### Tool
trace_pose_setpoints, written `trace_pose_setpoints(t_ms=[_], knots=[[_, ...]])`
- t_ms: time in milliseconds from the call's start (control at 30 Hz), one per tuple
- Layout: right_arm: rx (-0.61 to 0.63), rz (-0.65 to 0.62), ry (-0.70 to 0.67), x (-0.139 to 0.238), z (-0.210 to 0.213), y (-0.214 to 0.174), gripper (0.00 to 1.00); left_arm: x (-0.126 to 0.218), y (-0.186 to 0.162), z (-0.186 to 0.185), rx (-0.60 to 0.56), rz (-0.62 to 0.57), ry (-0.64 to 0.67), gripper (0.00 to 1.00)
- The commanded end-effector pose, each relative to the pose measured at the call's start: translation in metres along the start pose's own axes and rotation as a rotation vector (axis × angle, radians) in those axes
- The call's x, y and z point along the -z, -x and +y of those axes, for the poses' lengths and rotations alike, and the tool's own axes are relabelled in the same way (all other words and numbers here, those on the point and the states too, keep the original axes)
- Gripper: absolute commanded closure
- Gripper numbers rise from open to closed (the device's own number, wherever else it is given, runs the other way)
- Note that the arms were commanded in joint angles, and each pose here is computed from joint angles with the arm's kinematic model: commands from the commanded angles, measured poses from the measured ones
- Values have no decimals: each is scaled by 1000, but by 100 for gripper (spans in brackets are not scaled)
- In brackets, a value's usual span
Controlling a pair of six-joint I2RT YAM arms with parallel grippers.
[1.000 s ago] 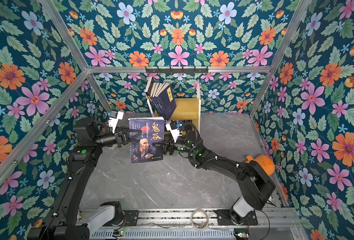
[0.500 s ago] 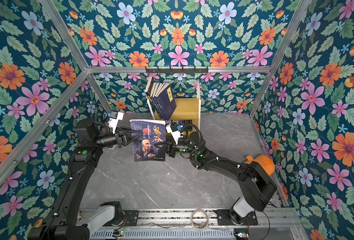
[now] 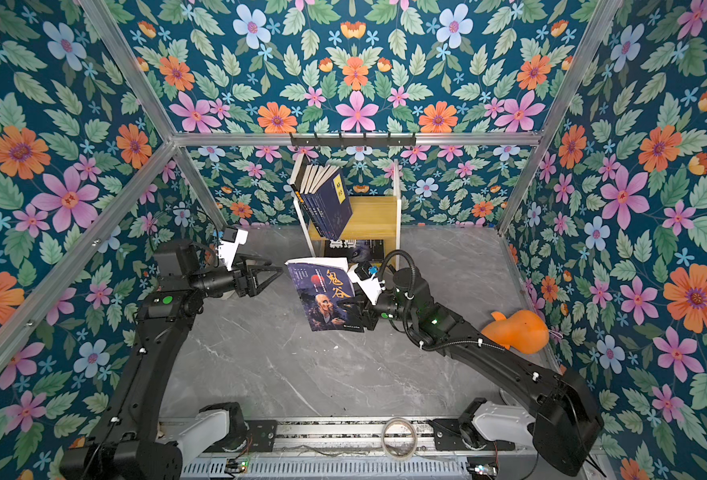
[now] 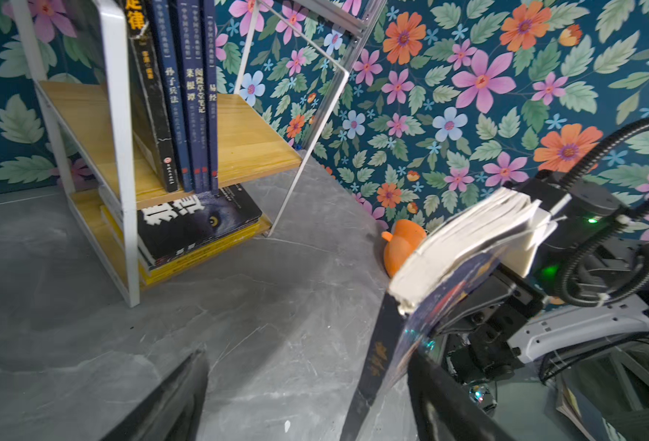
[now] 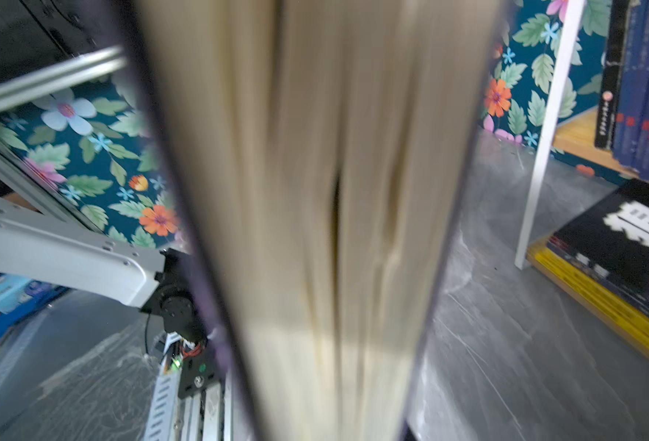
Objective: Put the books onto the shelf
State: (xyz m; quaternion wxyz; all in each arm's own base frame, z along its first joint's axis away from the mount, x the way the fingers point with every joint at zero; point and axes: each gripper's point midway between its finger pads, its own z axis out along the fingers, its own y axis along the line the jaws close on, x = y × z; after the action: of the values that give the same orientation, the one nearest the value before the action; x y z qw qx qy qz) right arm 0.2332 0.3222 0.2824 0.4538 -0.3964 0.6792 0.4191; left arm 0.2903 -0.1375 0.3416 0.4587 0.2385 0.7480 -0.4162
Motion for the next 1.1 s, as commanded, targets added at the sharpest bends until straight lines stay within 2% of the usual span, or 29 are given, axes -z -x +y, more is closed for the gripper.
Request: trace_pose_setpoints(t_ms=[0, 167, 433, 567, 900, 1067], knots=[[102, 111, -64, 12, -6, -22, 100, 0, -10, 9, -68, 43, 48, 14], [149, 246, -101, 22, -12, -50, 100, 0, -18, 10, -129, 78, 48, 10], [203, 513, -87, 21, -13, -90, 100, -2, -46, -17, -267, 127, -136, 8], [255, 627, -56, 17, -7, -105, 100, -5, -68, -20, -319, 181, -161, 6], [291, 655, 14, -7, 8, -105, 100, -24, -119, -24, -396, 337, -169, 6], [298, 653, 53, -18, 16, -102, 100, -31, -136, -35, -377, 371, -223, 5]])
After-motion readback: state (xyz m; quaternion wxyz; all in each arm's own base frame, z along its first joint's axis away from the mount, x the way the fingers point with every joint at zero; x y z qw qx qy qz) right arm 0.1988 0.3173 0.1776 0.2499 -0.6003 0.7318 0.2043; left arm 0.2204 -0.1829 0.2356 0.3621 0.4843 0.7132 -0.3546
